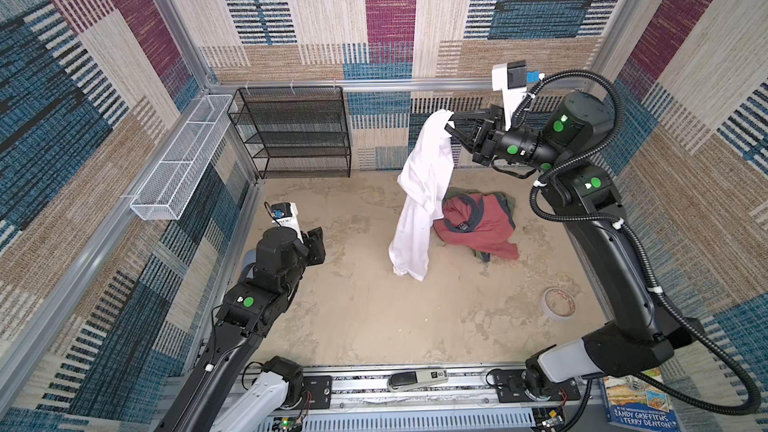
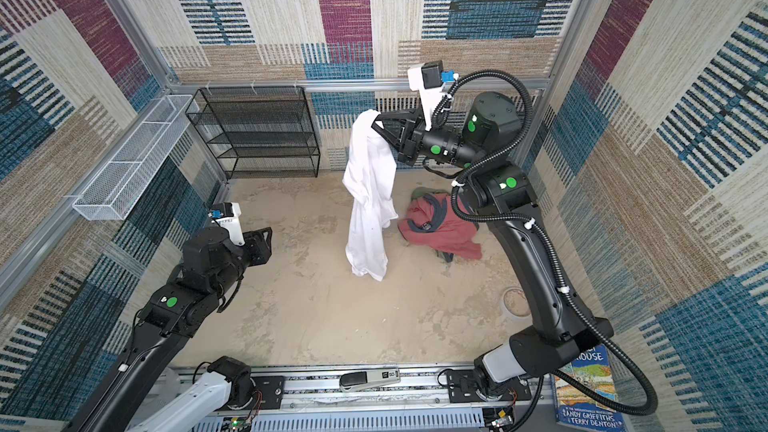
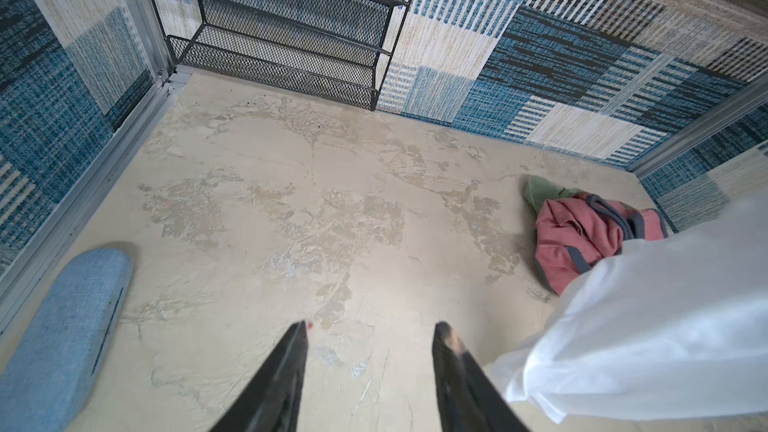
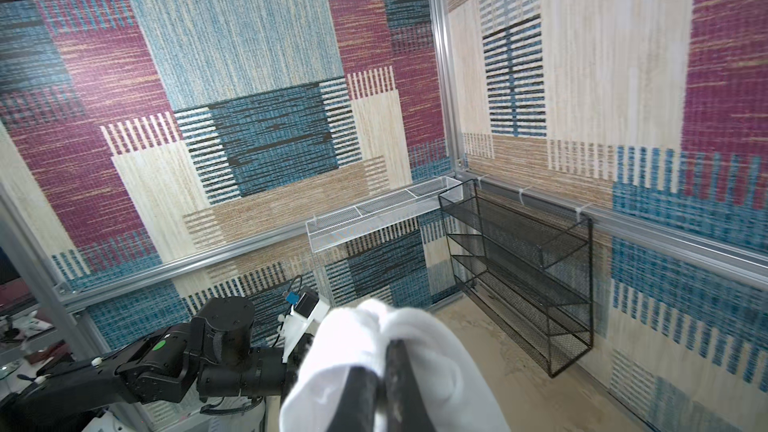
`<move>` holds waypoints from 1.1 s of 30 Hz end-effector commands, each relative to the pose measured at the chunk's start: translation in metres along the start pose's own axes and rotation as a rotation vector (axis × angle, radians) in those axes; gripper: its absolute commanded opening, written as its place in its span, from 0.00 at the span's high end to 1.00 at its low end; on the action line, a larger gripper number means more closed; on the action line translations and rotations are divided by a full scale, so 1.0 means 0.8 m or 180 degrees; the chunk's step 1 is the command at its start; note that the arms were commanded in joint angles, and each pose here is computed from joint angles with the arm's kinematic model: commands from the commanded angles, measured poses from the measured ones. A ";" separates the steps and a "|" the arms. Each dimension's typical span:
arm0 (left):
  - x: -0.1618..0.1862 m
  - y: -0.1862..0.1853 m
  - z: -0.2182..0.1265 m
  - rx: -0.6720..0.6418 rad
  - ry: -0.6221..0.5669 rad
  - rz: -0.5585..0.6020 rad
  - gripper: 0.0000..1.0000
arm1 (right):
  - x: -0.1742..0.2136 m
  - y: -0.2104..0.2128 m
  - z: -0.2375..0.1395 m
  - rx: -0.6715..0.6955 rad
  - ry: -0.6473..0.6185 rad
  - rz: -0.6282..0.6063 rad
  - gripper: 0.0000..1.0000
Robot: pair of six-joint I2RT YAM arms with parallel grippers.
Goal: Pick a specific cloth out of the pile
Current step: 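Raise the white shirt high with the right gripper, pulling it free, then carry the white shirt toward the left gripper and drop it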
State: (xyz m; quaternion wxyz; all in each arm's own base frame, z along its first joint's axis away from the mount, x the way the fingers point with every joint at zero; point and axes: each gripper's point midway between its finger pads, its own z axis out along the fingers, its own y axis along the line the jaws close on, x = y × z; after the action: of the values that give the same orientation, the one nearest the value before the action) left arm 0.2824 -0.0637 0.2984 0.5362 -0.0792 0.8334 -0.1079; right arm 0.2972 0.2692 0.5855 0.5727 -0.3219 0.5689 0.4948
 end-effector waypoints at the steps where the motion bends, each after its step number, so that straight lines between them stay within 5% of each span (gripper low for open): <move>1: -0.002 0.009 -0.013 -0.0102 0.0025 -0.0037 0.48 | 0.000 0.020 0.018 -0.0338 0.0013 0.0004 1.00; 16: -0.012 0.032 -0.047 -0.0356 -0.0047 0.0005 0.48 | 0.105 0.030 0.121 -0.0700 0.0498 0.0272 1.00; 31: -0.015 0.037 -0.048 -0.0444 -0.0045 0.0101 0.48 | 0.334 -0.047 0.228 -0.0240 0.1283 0.0697 1.00; 33: -0.014 0.037 -0.046 -0.0452 -0.0029 0.0118 0.48 | 0.360 -0.056 0.235 -0.0132 0.1369 0.0696 0.94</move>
State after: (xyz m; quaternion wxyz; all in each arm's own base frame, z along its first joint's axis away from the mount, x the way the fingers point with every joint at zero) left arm 0.2532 -0.0309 0.3157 0.5367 -0.1071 0.8355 -0.0488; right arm 0.3515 0.4815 0.3353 0.3526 -0.3716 0.6944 0.5054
